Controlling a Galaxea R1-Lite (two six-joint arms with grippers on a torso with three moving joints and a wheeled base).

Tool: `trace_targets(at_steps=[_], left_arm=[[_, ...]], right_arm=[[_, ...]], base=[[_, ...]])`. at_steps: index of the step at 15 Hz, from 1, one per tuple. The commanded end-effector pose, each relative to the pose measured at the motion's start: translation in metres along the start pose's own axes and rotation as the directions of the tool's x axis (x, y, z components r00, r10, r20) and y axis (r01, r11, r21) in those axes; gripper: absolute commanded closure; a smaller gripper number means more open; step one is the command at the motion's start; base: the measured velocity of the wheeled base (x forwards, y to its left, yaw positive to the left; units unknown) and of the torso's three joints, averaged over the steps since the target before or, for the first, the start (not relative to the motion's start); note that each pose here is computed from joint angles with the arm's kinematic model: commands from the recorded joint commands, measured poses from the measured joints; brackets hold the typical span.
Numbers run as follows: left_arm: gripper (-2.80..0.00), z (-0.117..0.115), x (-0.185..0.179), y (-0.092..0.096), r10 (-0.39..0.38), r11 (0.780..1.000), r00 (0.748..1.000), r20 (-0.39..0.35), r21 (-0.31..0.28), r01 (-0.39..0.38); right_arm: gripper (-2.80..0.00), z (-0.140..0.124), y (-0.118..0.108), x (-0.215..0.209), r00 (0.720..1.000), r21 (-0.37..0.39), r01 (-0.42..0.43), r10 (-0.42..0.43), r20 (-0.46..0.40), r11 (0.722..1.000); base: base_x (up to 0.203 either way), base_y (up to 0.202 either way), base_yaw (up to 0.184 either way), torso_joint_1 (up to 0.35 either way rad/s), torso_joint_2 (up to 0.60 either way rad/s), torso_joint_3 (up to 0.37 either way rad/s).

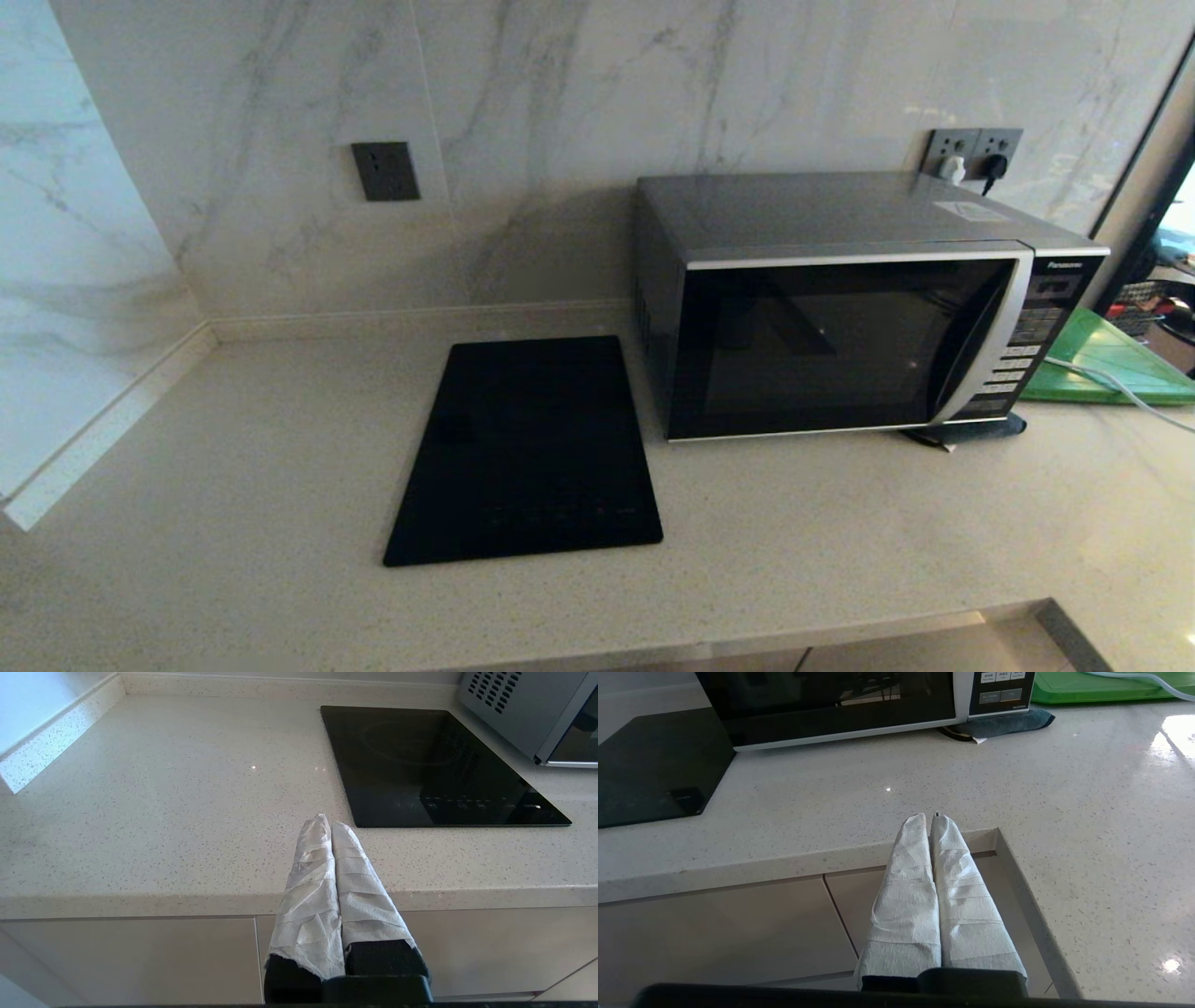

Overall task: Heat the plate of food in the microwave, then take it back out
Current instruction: Open the microwave oven

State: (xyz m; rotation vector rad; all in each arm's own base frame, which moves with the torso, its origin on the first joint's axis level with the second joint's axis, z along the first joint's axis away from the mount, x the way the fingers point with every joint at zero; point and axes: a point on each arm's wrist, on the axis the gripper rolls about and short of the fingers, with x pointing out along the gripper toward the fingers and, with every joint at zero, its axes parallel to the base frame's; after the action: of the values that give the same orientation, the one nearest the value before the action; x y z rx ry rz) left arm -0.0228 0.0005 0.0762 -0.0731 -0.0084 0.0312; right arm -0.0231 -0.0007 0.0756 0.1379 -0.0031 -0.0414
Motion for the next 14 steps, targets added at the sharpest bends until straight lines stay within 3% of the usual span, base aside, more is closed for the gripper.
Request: trace_targets(at_steps=[1,14], left_arm=[[0.00,0.0001,0.0001,0.0000,0.001,1.000,1.000,-0.001,-0.001,-0.001],[0.00,0.0001,0.0001,0.0000,0.001,1.000,1.000,-0.001,-0.001,-0.001]], right_arm=[[0.00,0.0000,0.0000,0.0001,1.000,0.002,0.000,0.000,-0.002,1.000],[0.00,-0.0002,-0.0003,0.0003,1.000,-0.001,0.014,-0.014,0.000,1.000]], base=[[0.000,0.000,0.000,0.000,0.00,0.000],[0.000,0.000,0.000,0.000,0.00,0.000]])
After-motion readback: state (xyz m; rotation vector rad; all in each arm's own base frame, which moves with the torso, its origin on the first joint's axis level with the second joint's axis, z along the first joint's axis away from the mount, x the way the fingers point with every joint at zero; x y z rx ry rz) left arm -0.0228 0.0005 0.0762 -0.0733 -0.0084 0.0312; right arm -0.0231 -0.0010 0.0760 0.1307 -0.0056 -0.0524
